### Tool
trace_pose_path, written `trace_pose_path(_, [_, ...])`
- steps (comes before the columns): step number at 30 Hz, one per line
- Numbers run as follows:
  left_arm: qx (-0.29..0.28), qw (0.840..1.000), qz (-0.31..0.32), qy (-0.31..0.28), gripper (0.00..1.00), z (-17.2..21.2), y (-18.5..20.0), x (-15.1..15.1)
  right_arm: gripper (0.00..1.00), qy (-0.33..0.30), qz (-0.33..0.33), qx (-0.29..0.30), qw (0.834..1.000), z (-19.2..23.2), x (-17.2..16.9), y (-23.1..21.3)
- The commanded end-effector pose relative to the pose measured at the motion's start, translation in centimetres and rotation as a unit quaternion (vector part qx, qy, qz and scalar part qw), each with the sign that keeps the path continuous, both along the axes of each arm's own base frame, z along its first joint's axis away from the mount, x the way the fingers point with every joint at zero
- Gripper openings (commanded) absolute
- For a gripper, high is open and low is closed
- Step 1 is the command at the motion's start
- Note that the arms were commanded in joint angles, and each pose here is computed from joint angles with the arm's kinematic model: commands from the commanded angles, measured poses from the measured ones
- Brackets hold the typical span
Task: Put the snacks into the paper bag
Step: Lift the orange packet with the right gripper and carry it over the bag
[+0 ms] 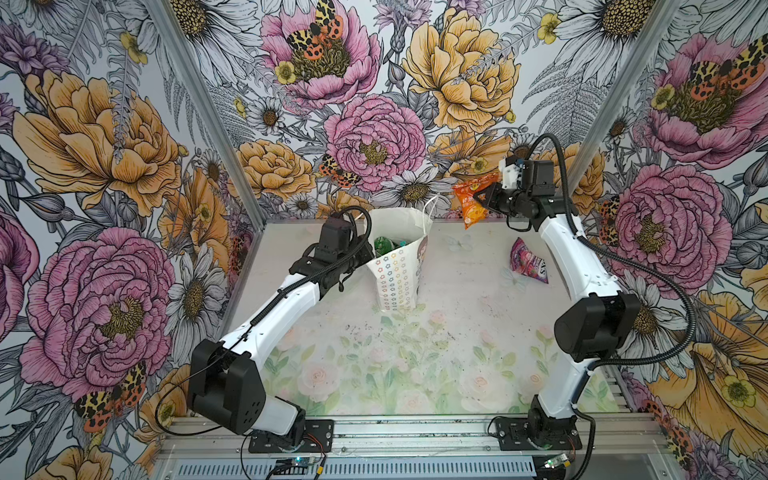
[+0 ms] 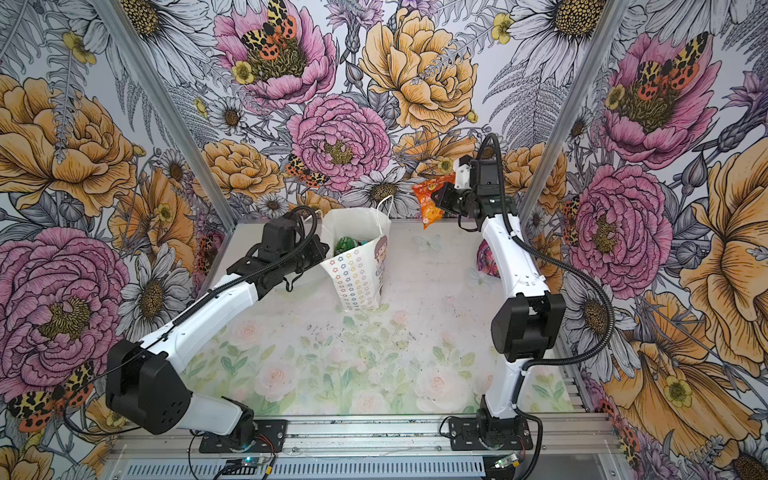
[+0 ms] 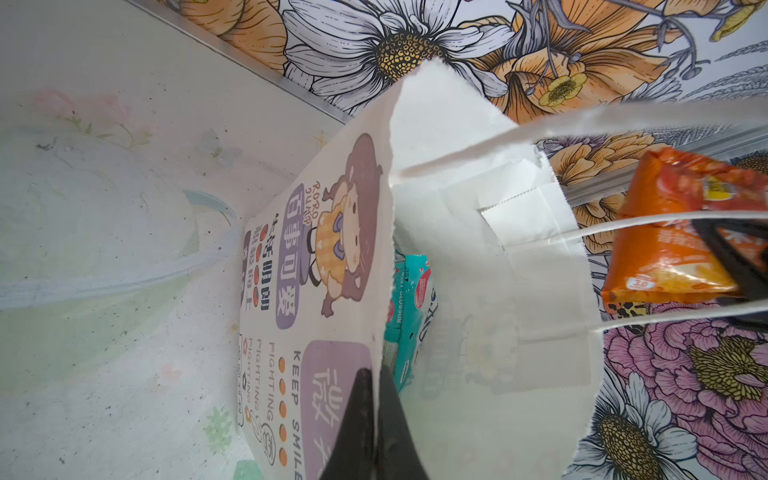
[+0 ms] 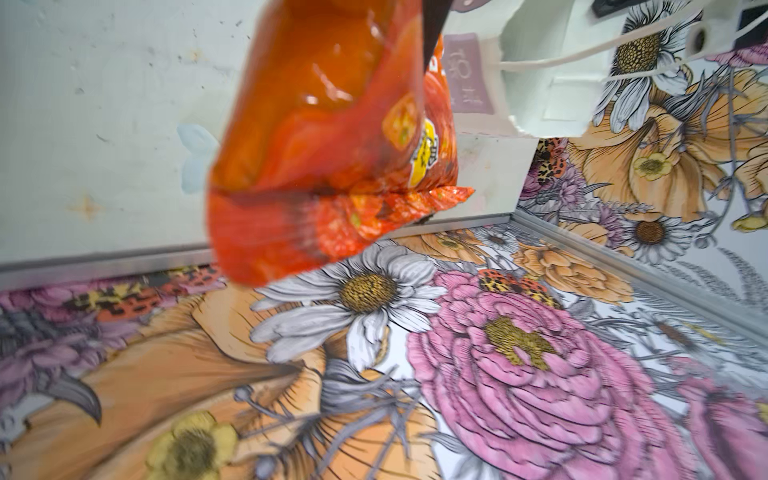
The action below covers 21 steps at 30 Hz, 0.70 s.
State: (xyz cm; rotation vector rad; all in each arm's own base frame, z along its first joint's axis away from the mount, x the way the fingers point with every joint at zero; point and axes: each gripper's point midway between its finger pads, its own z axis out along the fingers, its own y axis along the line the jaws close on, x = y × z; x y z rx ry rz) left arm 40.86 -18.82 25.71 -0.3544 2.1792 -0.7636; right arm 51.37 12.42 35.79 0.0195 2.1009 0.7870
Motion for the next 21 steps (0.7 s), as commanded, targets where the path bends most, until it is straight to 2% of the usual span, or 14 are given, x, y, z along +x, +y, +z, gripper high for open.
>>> trace_pose_path(1, [-0.022,0.999,0.009,-0.042,0.0,3.1,0.5,0.0,0.0,-0.097,0.043,-0.008,0.994,6.9,-2.7,1.9])
trace_pose_path(7, [-0.022,0.999,0.01,-0.041,0.0,3.0,0.6,0.0,0.0,-0.197,0.095,-0.022,0.976,13.3,-7.3,5.7])
trace_pose_path(10, [-0.022,0.999,0.01,-0.041,0.0,3.0,0.5,0.0,0.0,-0.229,0.115,-0.023,0.966,15.1,-9.3,7.6])
trace_pose_path(15, [-0.023,0.999,0.009,-0.041,0.0,3.1,0.4,0.1,0.0,-0.241,0.151,-0.017,0.958,15.7,-10.7,10.8])
trace_pose_path(21, [-0.023,0.999,0.007,-0.041,0.0,3.1,0.2,-0.1,0.0,-0.227,0.186,-0.011,0.956,14.3,-10.5,14.2])
